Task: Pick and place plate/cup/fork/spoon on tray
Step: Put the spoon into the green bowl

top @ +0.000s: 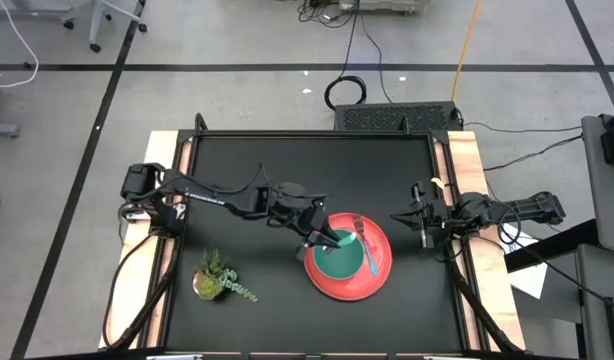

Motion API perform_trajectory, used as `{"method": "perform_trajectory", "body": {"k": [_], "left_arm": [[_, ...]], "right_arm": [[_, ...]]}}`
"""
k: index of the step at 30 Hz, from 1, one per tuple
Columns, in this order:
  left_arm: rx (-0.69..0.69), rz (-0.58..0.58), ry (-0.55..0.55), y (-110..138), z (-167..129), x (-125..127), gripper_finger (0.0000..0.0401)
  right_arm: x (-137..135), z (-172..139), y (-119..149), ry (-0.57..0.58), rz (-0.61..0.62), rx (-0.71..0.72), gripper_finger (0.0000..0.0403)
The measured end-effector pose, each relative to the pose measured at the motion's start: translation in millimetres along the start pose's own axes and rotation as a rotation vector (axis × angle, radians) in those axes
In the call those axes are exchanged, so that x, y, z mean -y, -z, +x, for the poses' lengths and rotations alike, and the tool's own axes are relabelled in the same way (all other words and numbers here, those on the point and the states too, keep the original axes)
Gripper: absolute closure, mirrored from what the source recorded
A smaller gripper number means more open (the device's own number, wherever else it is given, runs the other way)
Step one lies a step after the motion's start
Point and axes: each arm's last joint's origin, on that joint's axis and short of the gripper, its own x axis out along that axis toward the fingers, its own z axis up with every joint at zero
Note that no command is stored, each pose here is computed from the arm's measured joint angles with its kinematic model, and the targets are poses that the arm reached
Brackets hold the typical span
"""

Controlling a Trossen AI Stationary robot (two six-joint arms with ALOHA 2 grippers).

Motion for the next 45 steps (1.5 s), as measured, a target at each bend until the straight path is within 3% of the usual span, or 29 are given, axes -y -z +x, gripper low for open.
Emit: {"method": "perform_trajectory", "body": {"k": [7,15,26,37,45], "left_arm": [[0.088,-0.018,-0.016,-2,4,-8,0.0361],[0.096,-0.075,-0.011,3,22,-16,0.0361],[-0.166,-0.091,0.023,20,61,-34,0.0361],[-0.210,-0.103,0.005,35,72,-43,0.0361],[-0.238,-0.032,0.002,39,71,-42,0.0361]], "right_arm": [[0,0,0,0.000,0.000,0.000,0.0403],[0,0,0,0.000,0.000,0.001,0.0403],[0,1,1,0.000,0.004,-0.010,0.0403],[0,1,1,0.000,0.005,-0.017,0.0403],[0,1,1,0.000,0.006,-0.015,0.0403]]}}
